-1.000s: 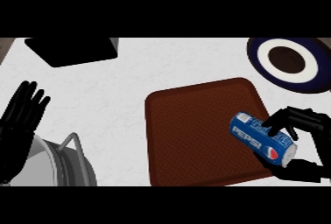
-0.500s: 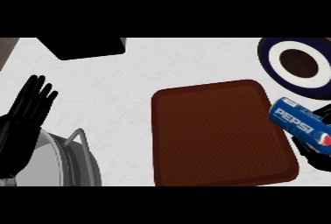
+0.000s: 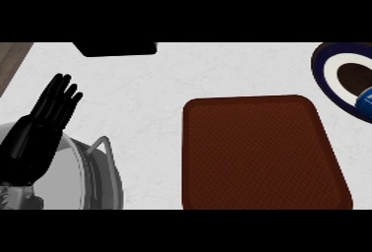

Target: Pick the can from the tray and place it in the plate

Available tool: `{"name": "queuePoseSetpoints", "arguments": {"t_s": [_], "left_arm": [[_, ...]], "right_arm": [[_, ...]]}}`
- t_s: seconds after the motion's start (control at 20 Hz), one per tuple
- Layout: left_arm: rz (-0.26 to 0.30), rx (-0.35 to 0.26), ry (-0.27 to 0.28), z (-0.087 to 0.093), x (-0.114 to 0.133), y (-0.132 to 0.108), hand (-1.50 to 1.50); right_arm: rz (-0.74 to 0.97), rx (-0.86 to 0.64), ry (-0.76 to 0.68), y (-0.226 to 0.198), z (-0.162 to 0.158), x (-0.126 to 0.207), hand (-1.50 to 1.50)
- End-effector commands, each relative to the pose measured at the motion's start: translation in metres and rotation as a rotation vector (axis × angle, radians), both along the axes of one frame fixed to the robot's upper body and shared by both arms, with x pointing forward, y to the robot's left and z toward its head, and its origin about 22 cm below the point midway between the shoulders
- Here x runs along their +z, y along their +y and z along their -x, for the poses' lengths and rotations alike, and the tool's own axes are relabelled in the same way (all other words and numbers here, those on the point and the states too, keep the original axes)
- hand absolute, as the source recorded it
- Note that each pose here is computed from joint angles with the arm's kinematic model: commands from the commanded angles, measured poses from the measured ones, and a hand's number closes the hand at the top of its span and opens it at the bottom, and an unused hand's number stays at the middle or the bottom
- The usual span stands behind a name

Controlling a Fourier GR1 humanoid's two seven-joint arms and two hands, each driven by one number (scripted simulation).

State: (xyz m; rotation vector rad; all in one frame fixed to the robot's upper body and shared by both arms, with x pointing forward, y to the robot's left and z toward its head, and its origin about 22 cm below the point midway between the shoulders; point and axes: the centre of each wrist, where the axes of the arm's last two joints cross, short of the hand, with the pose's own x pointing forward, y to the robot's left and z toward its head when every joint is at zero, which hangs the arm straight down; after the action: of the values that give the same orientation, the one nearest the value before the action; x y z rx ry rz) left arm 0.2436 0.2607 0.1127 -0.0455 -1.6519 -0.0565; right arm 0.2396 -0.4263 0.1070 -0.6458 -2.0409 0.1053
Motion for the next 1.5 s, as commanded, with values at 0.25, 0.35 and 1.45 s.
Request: {"name": "queuePoseSetpoints", "arguments": {"t_s": [0.25,0.35,1.45], "left_arm": [[-0.001,-0.019,0.362,0.007,-0.076,-0.009,0.0],[0.013,-0.028,0.374,0.004,-0.075,-0.017,0.0],[-0.014,-0.064,0.372,-0.016,-0.068,-0.033,0.0]], "right_arm": [[-0.024,-0.112,-0.033,-0.049,-0.018,0.004,1.5],[-0.019,-0.113,-0.035,-0.058,-0.024,0.019,1.5],[-0.191,0.095,0.095,-0.077,-0.06,-0.017,-1.5]]}}
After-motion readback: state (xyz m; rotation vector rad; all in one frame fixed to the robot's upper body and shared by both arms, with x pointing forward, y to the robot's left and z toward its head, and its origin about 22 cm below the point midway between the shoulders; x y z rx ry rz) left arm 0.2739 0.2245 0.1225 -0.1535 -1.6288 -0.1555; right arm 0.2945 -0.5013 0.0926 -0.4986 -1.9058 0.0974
